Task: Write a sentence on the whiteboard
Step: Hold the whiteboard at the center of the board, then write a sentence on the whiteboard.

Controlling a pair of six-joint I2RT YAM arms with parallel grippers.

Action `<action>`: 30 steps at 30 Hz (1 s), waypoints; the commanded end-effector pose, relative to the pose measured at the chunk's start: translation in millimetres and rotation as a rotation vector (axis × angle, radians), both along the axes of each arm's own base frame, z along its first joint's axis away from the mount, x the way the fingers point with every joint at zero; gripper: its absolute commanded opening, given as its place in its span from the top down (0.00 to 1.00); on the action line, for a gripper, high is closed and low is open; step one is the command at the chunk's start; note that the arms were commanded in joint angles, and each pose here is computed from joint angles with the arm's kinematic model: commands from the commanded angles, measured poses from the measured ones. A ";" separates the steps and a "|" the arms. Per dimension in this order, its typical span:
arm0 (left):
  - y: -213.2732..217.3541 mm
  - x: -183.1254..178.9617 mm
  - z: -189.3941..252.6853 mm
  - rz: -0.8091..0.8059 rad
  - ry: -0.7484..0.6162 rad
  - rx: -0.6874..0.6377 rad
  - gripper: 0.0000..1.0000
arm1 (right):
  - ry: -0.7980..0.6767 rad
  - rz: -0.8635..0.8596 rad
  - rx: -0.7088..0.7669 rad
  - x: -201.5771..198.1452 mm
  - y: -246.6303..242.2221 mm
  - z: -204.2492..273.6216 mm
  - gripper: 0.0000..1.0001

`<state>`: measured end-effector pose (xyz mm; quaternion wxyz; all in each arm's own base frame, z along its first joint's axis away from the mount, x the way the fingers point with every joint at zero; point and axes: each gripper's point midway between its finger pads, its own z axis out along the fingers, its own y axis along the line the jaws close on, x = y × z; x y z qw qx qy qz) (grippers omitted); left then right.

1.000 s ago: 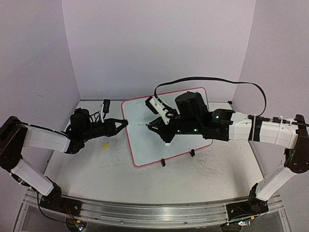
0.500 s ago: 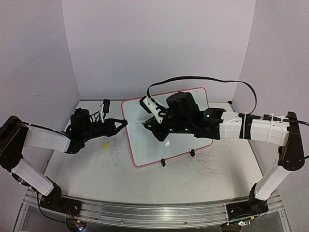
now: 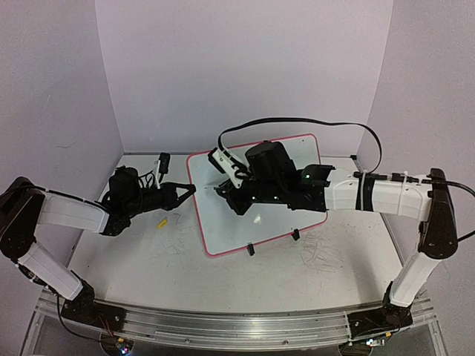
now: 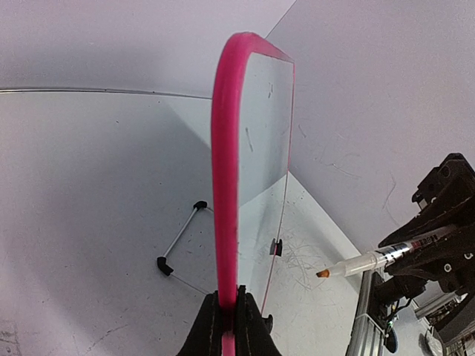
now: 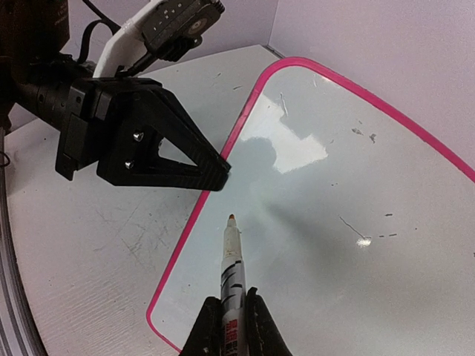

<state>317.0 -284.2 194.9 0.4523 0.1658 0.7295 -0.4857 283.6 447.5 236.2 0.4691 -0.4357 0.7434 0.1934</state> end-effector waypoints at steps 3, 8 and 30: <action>-1.2 -3.4 11.7 -0.022 -0.072 -0.004 1.00 | -0.005 -0.004 0.049 3.3 12.4 14.6 1.00; -0.1 -4.1 13.3 -0.017 -0.072 -0.008 1.00 | -0.004 -0.003 0.052 4.0 16.3 12.4 1.00; 0.0 -6.3 11.8 -0.024 -0.068 -0.007 1.00 | -0.020 -0.043 0.046 10.3 22.4 6.9 1.00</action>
